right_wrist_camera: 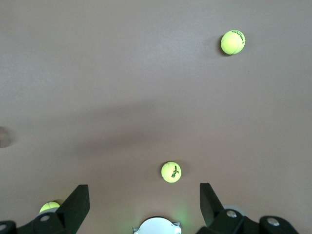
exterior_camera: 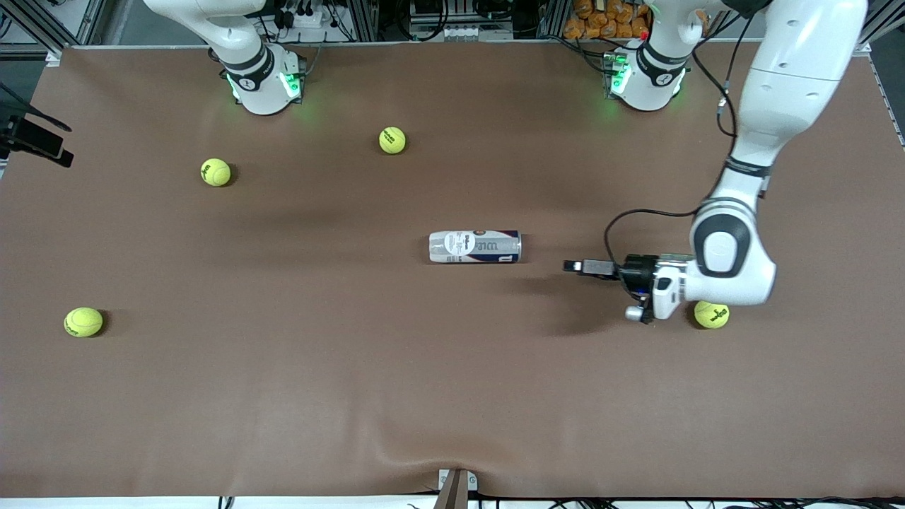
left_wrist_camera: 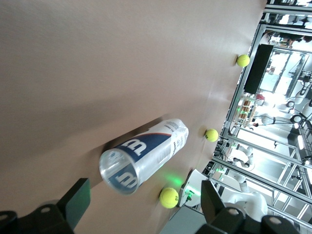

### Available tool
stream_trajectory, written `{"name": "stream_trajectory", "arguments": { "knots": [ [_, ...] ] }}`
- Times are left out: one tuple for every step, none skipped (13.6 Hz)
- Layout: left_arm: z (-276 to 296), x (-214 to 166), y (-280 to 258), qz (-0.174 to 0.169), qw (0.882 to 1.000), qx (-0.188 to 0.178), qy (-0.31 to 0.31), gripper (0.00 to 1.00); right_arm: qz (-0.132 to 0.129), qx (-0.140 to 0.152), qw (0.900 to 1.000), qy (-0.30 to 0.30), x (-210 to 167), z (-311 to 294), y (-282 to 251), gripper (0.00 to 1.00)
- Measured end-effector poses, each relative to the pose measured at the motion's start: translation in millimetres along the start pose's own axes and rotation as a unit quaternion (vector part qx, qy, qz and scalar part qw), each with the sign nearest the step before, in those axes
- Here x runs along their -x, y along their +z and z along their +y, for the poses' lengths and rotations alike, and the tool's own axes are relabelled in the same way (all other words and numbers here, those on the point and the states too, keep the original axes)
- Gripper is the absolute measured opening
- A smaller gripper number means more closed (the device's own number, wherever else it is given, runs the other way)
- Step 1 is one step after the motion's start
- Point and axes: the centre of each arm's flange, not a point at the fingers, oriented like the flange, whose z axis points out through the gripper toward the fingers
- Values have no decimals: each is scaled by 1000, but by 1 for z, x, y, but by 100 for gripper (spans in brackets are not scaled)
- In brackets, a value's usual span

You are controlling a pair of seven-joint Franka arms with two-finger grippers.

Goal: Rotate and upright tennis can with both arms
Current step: 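Grasp the can's bottom end with the left gripper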

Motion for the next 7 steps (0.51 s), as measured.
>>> {"name": "stream_trajectory", "arguments": {
  "knots": [
    [-2, 3, 11, 2, 1000, -1, -1, 100, -1, 0, 1000, 0, 0, -1, 1, 100],
    [-5, 6, 19, 4, 1000, 0, -4, 100, -1, 0, 1000, -1, 0, -1, 1, 100],
    [-8, 10, 25, 5, 1000, 4, -9, 100, 0, 0, 1000, -1, -1, -1, 1, 100],
    [-11, 12, 29, 6, 1000, 8, -14, 100, 1, 0, 1000, -1, -1, -1, 2, 100],
    [-13, 14, 31, 7, 1000, 11, -19, 100, 1, 0, 1000, -1, -2, -1, 2, 100],
    [-16, 16, 32, 10, 999, 18, -27, 100, 1, 0, 1000, -1, -2, -1, 4, 100],
    [-17, 18, 36, 13, 999, 27, -35, 100, 4, 0, 1000, -1, -3, -1, 4, 100]
  ]
}}
